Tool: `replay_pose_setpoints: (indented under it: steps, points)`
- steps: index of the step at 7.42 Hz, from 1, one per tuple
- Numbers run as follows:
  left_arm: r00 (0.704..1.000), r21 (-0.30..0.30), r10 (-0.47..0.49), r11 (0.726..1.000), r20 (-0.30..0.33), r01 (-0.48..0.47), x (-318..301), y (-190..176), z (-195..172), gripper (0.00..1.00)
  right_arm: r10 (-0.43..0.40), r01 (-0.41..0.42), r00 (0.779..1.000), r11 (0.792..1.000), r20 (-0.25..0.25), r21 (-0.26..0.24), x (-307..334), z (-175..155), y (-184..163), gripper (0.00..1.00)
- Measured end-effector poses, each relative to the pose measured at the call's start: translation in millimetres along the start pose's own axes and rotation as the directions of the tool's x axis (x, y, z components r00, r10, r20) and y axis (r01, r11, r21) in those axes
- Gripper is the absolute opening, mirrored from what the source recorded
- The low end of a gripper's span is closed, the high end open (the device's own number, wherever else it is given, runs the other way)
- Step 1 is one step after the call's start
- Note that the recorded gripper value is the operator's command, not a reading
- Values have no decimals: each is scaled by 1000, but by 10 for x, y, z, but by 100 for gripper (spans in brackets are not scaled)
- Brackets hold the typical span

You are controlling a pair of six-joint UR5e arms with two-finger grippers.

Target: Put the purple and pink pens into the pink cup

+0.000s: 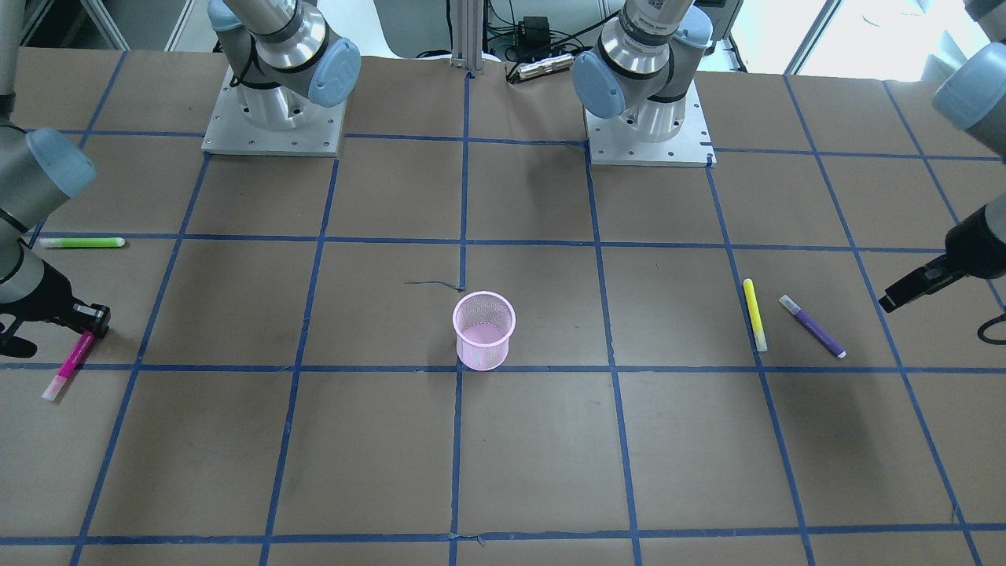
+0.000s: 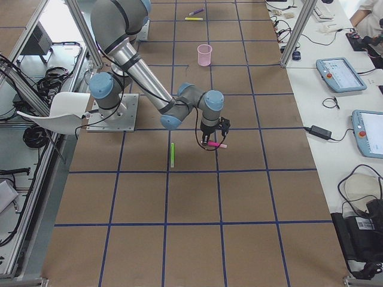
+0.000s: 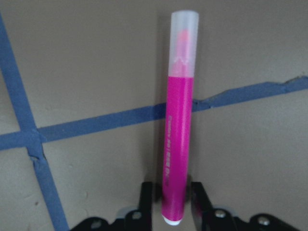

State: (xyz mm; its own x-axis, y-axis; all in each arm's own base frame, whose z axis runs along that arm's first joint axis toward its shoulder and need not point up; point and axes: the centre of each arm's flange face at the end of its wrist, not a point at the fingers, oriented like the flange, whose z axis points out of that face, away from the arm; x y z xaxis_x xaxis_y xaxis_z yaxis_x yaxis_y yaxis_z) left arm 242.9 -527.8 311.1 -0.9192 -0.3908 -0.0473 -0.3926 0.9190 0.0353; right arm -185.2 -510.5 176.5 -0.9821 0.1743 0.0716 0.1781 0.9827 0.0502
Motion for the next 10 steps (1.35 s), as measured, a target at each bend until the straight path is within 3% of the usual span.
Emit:
replay_pose_setpoints:
  steps: [3, 5, 8, 9, 10]
  points:
    - [998, -46, -59, 997, -14, 58, -20, -160, 745, 100, 11, -11, 1000, 1000, -16, 3, 28, -56, -14, 0]
    - [994, -43, -105, 994, -35, 103, -6, -275, 1102, 82, 9, -9, 1000, 1000, -26, -2, -16, -300, -26, 0]
    - [988, -63, -149, 987, -49, 146, 20, -299, 1294, 64, 129, -124, 982, 991, 138, -44, -947, -852, 3, 0]
    - [987, -72, -152, 986, -47, 149, 28, -287, 1311, 63, 188, -183, 961, 982, 201, -44, -1657, -1085, 50, 0]
    - [987, -80, -155, 985, -44, 151, 32, -272, 1325, 50, 264, -255, 926, 965, 271, -68, -2376, -1317, 172, 0]
